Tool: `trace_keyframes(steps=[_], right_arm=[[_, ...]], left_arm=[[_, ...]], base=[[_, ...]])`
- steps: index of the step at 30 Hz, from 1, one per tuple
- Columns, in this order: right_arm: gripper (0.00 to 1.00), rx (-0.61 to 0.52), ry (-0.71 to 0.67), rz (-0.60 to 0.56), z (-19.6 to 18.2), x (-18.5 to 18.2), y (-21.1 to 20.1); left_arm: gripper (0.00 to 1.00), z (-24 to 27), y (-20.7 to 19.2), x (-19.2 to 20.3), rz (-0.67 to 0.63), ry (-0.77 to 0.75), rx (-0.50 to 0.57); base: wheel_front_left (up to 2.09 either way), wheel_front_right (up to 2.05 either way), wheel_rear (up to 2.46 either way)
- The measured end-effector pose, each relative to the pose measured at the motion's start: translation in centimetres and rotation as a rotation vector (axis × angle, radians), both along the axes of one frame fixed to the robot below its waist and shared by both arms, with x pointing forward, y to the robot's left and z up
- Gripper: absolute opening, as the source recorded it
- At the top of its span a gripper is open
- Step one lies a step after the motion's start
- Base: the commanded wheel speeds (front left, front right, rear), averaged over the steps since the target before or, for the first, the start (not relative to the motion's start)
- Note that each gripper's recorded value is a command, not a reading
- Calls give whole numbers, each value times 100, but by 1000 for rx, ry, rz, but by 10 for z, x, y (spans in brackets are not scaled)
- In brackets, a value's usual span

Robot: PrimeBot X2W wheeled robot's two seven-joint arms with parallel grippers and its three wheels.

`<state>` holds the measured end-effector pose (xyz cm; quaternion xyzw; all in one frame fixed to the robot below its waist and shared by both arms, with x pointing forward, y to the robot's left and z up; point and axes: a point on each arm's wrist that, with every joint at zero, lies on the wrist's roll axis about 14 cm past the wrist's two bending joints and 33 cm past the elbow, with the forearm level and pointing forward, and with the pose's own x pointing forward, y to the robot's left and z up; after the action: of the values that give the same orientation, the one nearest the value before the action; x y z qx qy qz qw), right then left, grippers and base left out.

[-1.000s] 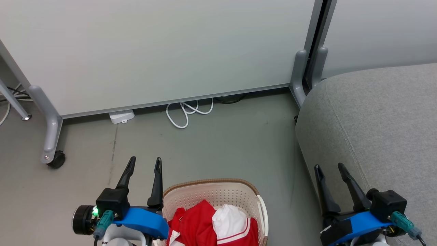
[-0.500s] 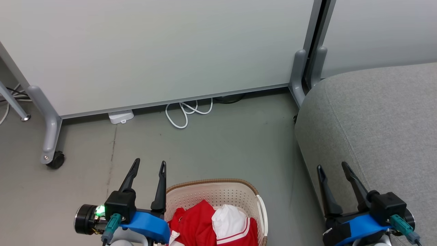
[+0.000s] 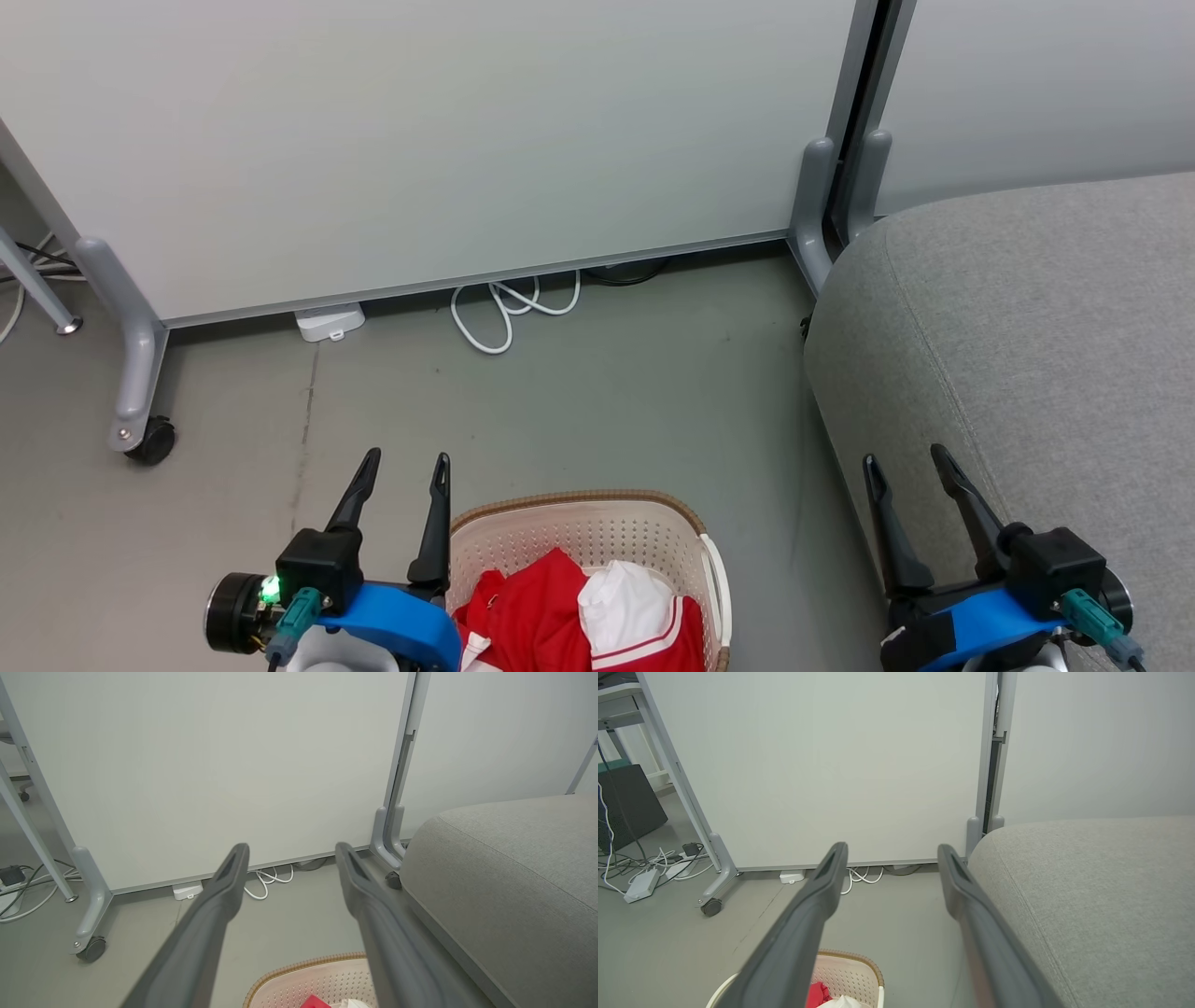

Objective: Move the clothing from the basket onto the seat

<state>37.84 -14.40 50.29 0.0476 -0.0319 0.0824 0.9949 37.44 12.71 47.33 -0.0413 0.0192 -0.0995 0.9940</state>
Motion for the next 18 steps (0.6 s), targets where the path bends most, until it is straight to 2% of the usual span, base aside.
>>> trace_keyframes(steps=[18], right_arm=[[100, 9, 16, 5, -5, 1, 2]], left_arm=[[100, 1, -7, 11, -29, -1, 10]], base=[[0, 0, 0]])
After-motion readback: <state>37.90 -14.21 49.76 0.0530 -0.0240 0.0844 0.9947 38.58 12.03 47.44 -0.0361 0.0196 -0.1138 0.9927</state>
